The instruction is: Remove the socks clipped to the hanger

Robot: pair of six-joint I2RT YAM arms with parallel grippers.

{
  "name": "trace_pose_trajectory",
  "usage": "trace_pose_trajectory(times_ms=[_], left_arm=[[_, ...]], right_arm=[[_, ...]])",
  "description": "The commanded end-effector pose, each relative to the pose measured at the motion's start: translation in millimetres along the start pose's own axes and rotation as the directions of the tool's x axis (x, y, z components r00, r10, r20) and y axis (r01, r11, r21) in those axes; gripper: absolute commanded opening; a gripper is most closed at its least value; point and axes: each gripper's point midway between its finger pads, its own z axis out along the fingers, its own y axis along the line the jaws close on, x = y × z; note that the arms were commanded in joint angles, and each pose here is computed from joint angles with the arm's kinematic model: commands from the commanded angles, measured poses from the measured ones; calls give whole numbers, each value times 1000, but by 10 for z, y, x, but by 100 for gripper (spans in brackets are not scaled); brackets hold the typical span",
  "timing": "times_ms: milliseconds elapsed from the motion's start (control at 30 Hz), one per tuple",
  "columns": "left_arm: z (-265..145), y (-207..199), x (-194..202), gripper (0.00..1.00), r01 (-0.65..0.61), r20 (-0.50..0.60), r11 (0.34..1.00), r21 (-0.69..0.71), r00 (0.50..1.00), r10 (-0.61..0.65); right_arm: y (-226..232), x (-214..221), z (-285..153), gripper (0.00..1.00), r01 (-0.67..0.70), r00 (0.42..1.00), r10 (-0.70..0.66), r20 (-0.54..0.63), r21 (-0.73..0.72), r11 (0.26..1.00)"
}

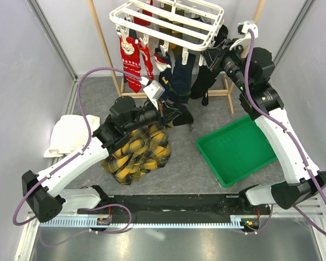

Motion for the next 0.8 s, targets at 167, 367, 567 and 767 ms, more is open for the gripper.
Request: trace_pose_trajectory(times_ms=[167, 367, 567, 767], left_arm=[[-31, -46, -54, 2, -51, 19, 998, 21, 999, 51], [-35, -56, -50, 2, -56, 19, 998, 27, 998, 55], [-42, -79, -57, 2, -62, 21, 997, 40, 998, 62], [-66, -204, -71, 2, -68, 30, 992, 107, 997, 65]], right_arm=[[-38, -37, -215, 53, -19, 999, 18, 28, 32, 999], [29, 156, -629, 73, -1, 1000, 1, -5, -17, 1000], [253, 568, -1147, 79, 91, 992, -107, -70, -204, 975], [516, 1115, -1531, 80, 108, 971, -192, -144, -451, 886]])
